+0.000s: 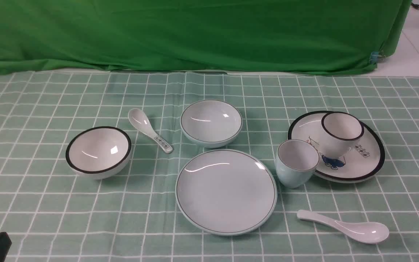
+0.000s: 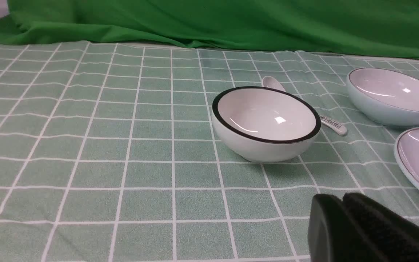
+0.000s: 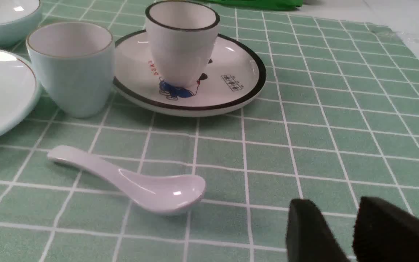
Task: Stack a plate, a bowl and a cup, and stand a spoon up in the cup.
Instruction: Use the left arm to grab a blue rice bowl
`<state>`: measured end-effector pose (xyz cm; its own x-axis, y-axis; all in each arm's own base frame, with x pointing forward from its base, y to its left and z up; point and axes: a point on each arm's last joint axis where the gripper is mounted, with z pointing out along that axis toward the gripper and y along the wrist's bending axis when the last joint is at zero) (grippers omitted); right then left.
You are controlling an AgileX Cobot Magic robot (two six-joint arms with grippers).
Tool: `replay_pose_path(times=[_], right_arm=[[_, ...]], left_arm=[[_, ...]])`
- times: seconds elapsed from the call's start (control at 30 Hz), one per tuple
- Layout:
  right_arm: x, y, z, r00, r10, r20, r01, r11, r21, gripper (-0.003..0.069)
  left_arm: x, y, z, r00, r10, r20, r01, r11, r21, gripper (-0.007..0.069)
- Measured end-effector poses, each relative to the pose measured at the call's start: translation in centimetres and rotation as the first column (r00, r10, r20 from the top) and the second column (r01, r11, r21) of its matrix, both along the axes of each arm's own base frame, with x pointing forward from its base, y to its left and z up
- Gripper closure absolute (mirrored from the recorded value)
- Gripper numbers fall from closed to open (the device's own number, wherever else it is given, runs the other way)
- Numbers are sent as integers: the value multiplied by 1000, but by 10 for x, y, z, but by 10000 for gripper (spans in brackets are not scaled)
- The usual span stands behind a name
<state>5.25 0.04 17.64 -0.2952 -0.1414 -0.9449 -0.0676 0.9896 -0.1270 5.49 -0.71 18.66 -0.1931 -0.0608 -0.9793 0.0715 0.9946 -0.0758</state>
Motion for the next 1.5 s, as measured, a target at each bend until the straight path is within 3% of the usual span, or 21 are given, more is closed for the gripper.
replay_pose_path(times=[0.77,0.8,0.9,0.93,0.97,1.0,1.17,1.3,1.4,1.5], right_arm=[[0,0,0,1000,0,0,0,1000,0,417],[0,0,0,1000,0,0,0,1000,0,417],[0,0,0,1000,0,0,0,1000,0,417],[0,0,0,1000,0,0,0,1000,0,417],[0,0,0,1000,0,0,0,1000,0,417],[0,0,0,1000,0,0,0,1000,0,417],[0,0,0,1000,0,0,0,1000,0,417],[0,0,0,1000,0,0,0,1000,0,417],[0,0,0,1000,0,0,0,1000,0,417],[0,0,0,1000,0,0,0,1000,0,417]], left_arm=[[1,1,3,999,10,31,-9,1000,-10,608],[1,0,8,997,35,73,-21,981,-194,608],[2,1,17,989,93,117,-24,871,-490,608],[2,1,17,989,94,115,-24,866,-500,608],[2,3,20,983,126,131,-22,796,-605,608],[2,4,22,978,148,148,-21,772,-635,608],[1,9,32,957,209,199,-2,693,-721,608],[-6,-1,69,974,95,205,63,758,-649,608],[-3,-14,109,993,-75,92,109,882,-458,608],[15,-22,129,980,-192,-47,170,940,-294,608]])
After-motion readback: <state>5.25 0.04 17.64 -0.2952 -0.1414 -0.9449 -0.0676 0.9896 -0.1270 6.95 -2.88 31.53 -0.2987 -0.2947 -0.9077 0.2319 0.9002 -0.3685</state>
